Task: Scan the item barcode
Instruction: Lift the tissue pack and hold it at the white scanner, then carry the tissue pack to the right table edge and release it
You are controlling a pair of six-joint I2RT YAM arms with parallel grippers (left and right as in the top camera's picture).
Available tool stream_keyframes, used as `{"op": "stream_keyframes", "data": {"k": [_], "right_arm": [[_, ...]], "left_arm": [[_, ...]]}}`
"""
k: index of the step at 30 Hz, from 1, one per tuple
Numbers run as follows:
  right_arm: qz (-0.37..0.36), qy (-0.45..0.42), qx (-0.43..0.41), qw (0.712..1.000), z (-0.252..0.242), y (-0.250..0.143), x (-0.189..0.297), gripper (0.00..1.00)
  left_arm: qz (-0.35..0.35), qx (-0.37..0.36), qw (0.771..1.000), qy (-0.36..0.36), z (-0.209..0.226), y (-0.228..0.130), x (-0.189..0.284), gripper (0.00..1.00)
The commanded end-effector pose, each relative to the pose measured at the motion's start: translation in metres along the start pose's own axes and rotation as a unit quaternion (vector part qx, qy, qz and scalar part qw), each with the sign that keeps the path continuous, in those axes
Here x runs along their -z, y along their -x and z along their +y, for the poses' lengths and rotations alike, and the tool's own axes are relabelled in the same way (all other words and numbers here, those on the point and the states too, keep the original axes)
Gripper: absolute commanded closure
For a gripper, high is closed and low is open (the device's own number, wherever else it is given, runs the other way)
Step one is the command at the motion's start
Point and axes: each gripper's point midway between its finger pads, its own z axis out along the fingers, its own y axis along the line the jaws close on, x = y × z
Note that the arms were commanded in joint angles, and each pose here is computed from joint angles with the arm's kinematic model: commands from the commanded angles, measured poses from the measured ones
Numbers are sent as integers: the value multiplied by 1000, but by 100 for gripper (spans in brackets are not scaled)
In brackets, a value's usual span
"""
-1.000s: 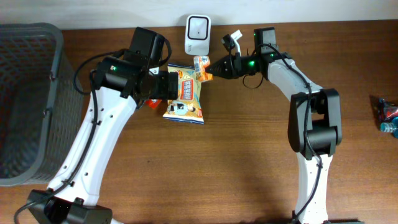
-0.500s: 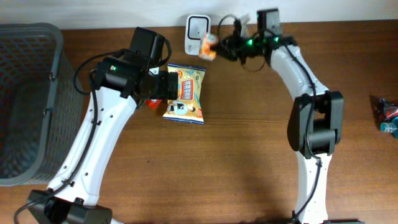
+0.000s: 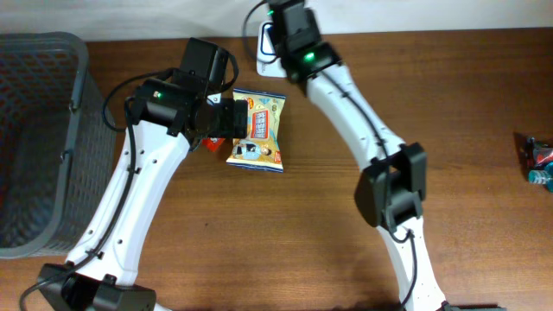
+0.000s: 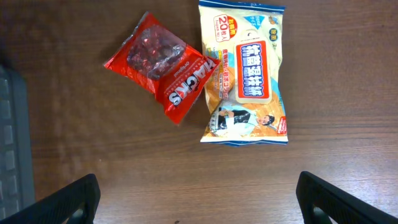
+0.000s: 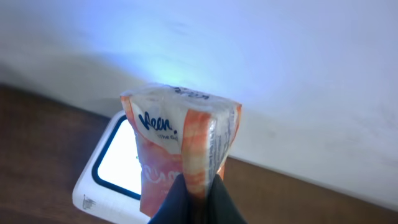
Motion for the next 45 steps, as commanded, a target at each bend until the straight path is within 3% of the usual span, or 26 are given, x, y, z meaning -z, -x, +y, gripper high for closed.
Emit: {"op": "stream_keyframes", "data": {"k": [1,10,18,24,29,33,37,45], "right_arm": [[11,-45,79,996,-8,-15,-20,96],[14,47,123,991,36,-41,-42,96],[26,39,117,992,34,-50,-47,96],[37,-34,11,999,-26,-35,-34,96],[63,-92,-118,987,-132,-32,-4,96],[125,-159,-221,954,-232,-74,22,96],[231,-244,-308,890,-329,-165,55,96],[371,-340,-387,773,-446,-311,131,96]], "left_arm": [[-2,-7,1000,4,1,2,-1,1],[-2,-7,1000,4,1,2,-1,1],[-2,-7,1000,4,1,2,-1,1],[-2,-7,1000,4,1,2,-1,1],[-2,-7,1000,4,1,2,-1,1],[-2,-7,1000,4,1,2,-1,1],[-2,-7,1000,4,1,2,-1,1],[-2,-7,1000,4,1,2,-1,1]]}}
